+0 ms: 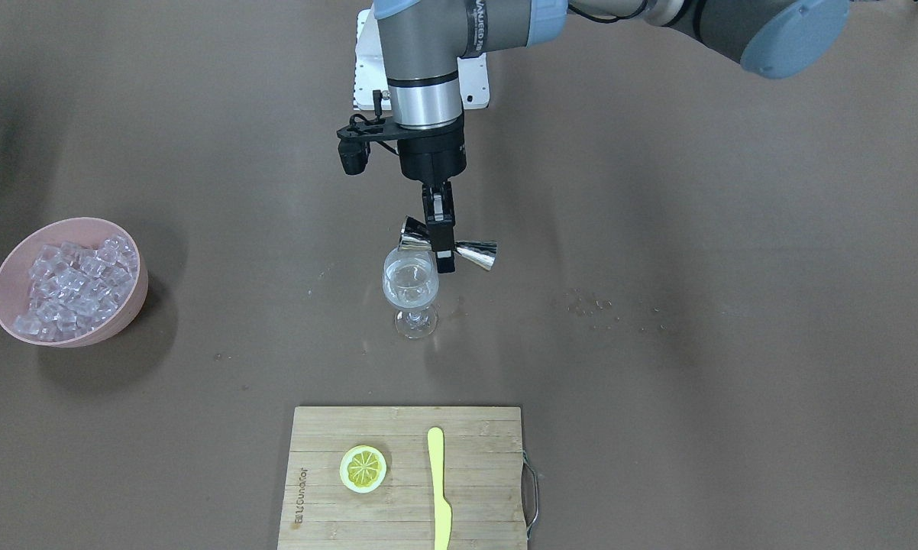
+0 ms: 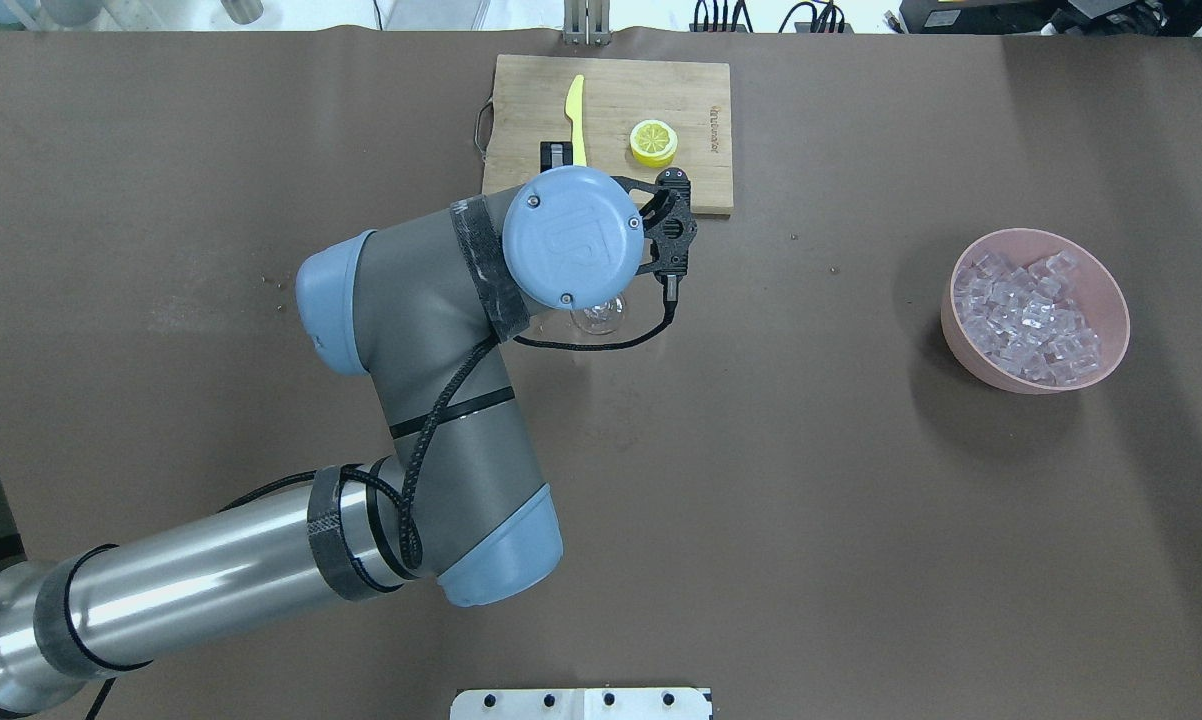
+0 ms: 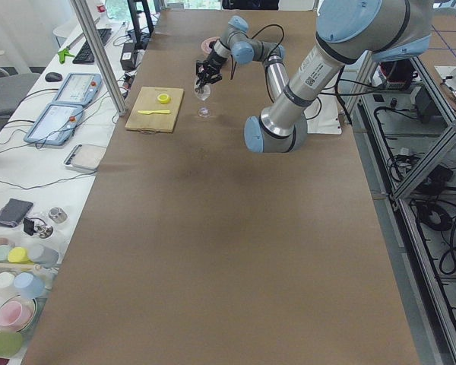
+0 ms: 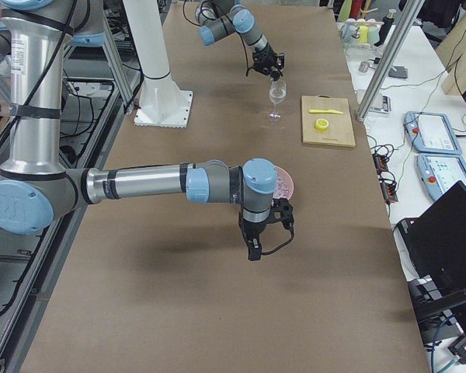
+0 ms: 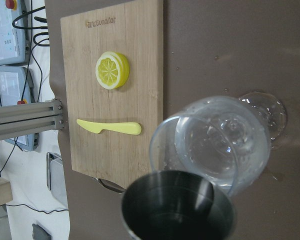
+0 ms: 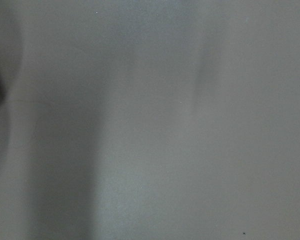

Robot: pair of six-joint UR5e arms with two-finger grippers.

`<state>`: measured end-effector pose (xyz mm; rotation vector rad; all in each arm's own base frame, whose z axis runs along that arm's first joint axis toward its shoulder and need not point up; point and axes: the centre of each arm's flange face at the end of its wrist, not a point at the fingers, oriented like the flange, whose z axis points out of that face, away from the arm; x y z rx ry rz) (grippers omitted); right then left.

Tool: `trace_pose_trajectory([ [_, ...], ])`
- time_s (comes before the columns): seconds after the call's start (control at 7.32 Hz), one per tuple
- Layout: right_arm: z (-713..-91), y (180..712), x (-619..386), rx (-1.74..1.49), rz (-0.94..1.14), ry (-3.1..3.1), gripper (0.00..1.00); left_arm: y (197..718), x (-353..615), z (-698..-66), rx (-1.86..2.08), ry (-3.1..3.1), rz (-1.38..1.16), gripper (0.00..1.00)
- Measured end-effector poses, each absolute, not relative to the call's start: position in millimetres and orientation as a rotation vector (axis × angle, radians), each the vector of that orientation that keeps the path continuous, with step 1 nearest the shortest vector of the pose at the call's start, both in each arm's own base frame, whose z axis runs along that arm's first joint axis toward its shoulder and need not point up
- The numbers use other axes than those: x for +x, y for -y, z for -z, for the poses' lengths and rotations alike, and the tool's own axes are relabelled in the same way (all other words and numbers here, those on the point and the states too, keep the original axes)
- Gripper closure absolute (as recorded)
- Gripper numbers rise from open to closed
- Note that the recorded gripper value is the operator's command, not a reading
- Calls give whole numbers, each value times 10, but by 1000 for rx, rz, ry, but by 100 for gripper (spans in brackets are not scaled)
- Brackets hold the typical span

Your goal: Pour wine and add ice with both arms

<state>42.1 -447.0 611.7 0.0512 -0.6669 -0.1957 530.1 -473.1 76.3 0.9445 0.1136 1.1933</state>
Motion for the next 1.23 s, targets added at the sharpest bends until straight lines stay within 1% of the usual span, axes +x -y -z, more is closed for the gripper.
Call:
trace_pose_trajectory([
  [0.14,-6116,4471,421,51,195,667,0,4815,5226,-788,951,-144,-1181,100],
  [0.55,-6113,4474,420,52,195,667,0,5303,4690,-1013,908,-304,-1144,100],
  [0.96,-6112,4474,420,52,196,668,0,5752,3980,-1634,875,-473,-1092,100],
  [1.23,-6111,4470,419,52,196,669,0,5776,3594,-2005,889,-570,-1010,100],
])
